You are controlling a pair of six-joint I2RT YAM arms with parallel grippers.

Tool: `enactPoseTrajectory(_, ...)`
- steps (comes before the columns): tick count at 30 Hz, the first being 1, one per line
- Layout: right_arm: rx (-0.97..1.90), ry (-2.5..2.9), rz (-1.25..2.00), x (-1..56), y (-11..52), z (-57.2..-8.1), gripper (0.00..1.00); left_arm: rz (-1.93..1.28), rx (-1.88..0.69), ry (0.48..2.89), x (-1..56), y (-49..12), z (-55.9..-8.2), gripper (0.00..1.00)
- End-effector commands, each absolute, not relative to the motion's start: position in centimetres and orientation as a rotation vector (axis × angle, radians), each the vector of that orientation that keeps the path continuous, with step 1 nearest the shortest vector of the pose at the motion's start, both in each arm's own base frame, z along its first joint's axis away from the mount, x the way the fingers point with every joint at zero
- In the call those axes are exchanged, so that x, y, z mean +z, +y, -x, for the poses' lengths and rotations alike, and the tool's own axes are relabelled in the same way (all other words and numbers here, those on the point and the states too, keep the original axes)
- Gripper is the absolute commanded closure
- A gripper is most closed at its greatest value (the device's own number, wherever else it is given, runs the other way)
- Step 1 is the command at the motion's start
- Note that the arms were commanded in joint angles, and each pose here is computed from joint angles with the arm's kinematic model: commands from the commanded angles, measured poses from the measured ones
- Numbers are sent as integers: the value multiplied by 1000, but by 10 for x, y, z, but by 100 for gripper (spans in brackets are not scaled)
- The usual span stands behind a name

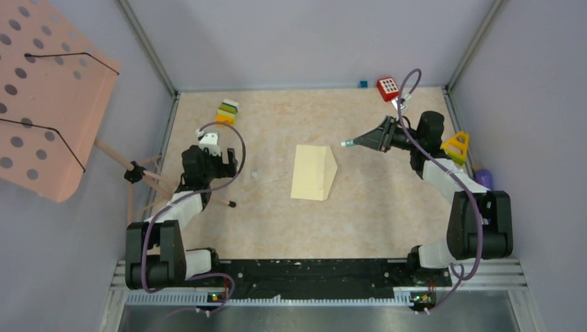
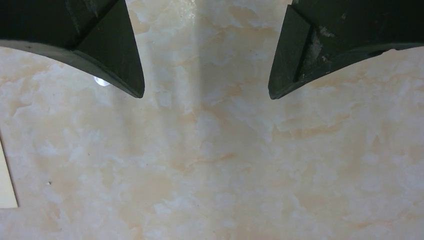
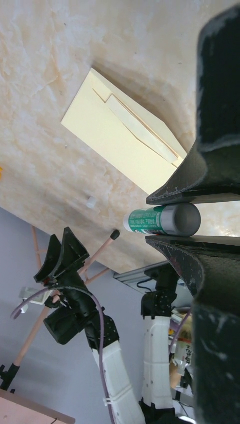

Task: Place the letter into the envelope and seal it
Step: Place the solid glue cap at the center of the board, then unscrew the solid glue.

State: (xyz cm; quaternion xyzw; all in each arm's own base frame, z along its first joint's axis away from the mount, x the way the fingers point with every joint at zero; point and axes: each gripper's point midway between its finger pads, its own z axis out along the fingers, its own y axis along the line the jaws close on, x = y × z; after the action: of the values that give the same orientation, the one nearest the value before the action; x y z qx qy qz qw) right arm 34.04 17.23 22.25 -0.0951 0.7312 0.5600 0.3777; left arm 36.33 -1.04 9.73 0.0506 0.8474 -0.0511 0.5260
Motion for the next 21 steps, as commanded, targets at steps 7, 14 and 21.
enactPoseTrajectory(7, 1312, 1827, 387, 238, 179, -342, 100, 0, -91, 1732, 123, 7, -382, 2)
enactPoseTrajectory(14, 1159, 1986, 460, 196, 190, -347, 100, -60, -69, 1541, 121, 3, -359, 2)
enactPoseTrajectory(21, 981, 2142, 623, 154, 232, -343, 100, -52, -63, 1555, 122, 6, -364, 2)
